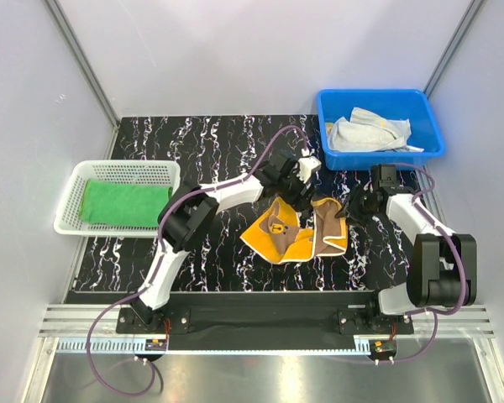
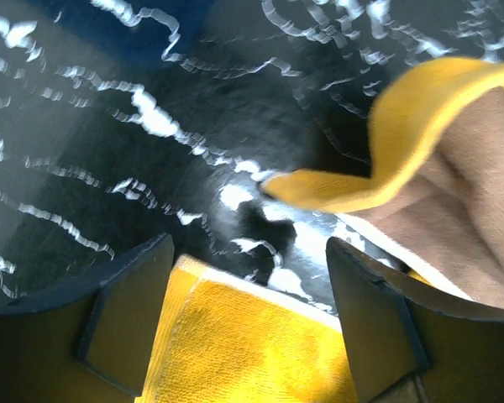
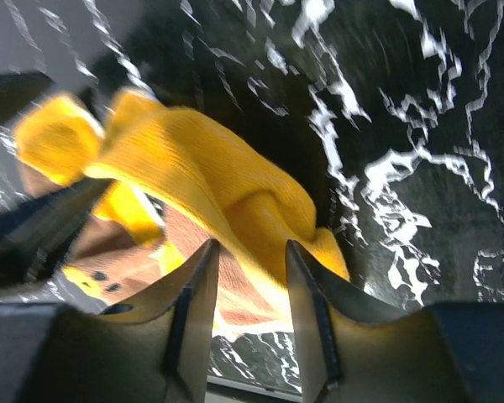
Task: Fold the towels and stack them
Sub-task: Move the towel to the center of the board
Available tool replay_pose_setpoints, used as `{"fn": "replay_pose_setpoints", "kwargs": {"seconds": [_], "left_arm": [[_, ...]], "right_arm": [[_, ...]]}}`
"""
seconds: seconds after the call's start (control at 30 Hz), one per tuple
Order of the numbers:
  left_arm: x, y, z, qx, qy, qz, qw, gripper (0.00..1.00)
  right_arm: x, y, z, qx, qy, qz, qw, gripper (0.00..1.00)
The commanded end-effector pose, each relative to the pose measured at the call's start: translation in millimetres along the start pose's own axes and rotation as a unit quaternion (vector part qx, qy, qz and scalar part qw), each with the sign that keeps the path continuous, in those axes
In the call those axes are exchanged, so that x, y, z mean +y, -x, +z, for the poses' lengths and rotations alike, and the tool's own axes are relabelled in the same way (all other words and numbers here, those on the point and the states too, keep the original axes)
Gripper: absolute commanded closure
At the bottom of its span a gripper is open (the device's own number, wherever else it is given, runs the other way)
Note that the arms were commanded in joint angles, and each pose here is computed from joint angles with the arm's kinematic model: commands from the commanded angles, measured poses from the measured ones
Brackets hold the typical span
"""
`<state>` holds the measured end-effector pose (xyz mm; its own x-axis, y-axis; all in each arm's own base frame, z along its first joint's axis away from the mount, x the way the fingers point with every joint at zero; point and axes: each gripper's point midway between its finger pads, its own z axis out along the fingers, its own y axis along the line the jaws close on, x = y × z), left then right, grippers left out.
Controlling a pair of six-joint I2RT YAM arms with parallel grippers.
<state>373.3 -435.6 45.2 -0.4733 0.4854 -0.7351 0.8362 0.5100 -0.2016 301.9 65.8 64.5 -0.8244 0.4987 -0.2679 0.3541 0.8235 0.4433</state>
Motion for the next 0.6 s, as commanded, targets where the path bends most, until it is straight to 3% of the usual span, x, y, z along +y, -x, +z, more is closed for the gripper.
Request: {"fn": "replay_pose_setpoints", "kwargs": {"seconds": [0.0, 0.07, 0.17, 0.23, 0.3, 0.37, 0.43, 0.57], "left_arm": [[14, -15, -13, 0.007, 0.06, -0.038, 0.997, 0.23], [21, -31, -21, 0.02, 0.092, -0.062, 0.994, 0.26], [21, -73, -36, 0.055, 0.12, -0.104, 0.986, 0.32], [26, -91, -48, 0.076, 0.155, -0.144, 0.974, 0.47], [23, -112, -64, 0.103, 0.176, -0.176, 0.963, 0.63], [31, -123, -84, 0.111, 0.23, -0.205, 0.945, 0.72], [34, -150, -107, 0.133, 0.279, -0.231, 0.923, 0.77], [30, -177, -159, 0.112, 0.327, -0.267, 0.9, 0.78]], "right_arm": [[-5, -13, -4, 0.001, 0.001, 0.001, 1.0, 0.54], [-7, -27, -3, 0.015, 0.012, 0.005, 1.0, 0.54], [-3, -32, -4, 0.005, 0.039, -0.004, 0.999, 0.62], [8, -32, -3, 0.007, 0.072, -0.011, 0.997, 0.73], [13, -30, 3, 0.013, 0.084, -0.002, 0.996, 0.76], [25, -34, 9, 0.021, 0.094, -0.013, 0.995, 0.77], [37, -40, 20, 0.035, 0.1, -0.032, 0.994, 0.77], [73, -68, 45, 0.085, 0.127, -0.083, 0.985, 0.77]]}}
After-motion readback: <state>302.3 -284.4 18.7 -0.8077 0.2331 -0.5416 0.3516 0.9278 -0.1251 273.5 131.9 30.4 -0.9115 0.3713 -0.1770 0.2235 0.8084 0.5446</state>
